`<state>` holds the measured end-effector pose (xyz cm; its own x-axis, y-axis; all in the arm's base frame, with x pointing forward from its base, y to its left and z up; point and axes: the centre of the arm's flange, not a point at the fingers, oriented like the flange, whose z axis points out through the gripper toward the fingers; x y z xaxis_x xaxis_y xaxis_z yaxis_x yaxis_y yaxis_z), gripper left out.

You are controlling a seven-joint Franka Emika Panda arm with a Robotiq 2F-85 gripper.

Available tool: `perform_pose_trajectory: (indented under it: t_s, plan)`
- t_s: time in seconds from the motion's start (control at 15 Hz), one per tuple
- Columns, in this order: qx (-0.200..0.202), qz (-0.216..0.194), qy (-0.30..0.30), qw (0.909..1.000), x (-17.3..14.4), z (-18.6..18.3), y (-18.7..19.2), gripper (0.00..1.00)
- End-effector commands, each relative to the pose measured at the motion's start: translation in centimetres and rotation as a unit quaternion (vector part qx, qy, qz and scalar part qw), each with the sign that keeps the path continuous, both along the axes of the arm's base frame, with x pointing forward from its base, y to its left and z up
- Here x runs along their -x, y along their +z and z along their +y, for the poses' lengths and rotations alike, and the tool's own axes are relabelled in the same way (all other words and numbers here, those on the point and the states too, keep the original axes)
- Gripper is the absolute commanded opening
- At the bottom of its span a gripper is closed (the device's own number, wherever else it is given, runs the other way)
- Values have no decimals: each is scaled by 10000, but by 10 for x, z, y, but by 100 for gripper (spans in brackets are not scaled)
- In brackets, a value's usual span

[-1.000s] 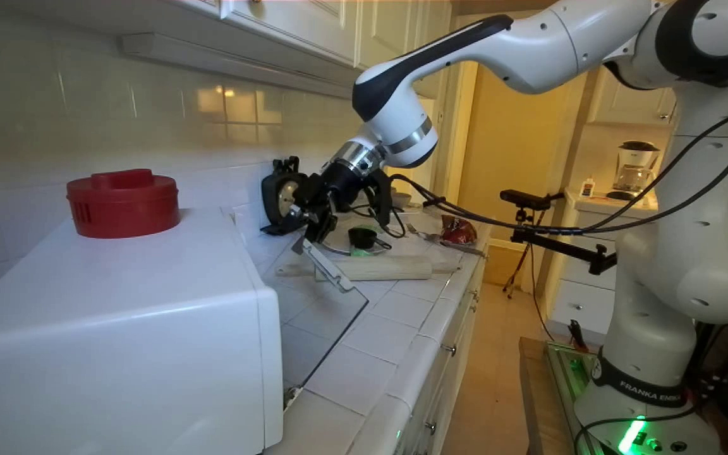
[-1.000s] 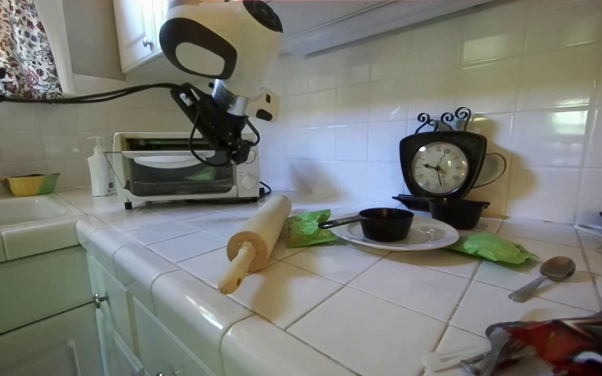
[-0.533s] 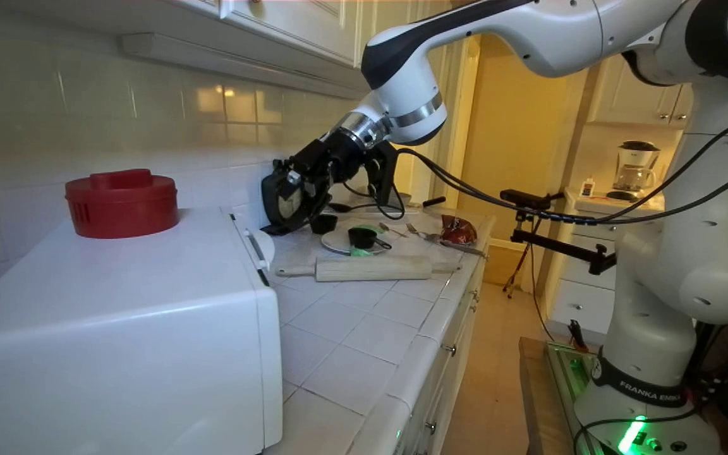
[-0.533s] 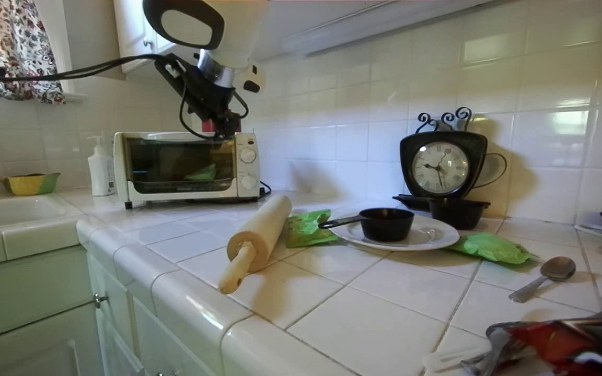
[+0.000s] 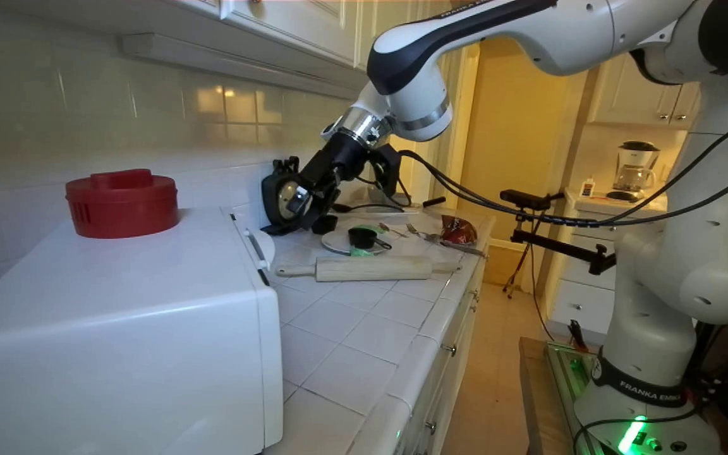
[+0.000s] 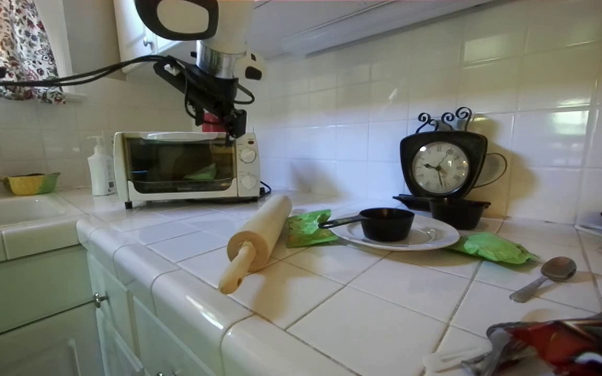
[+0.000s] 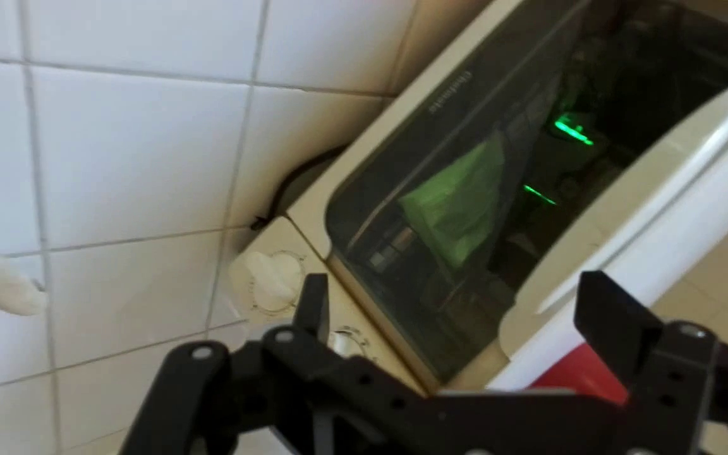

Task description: Close the open oven door

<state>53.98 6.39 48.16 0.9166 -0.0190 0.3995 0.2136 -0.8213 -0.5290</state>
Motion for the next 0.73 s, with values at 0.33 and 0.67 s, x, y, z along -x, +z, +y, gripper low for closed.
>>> perform_pose_trajectory:
  t_s: [0.33,0.67]
  plan:
    - [2016,753,-994,9715,135,-34,21,100]
    - [2255,888,-1384,9603,141,-52,33,100]
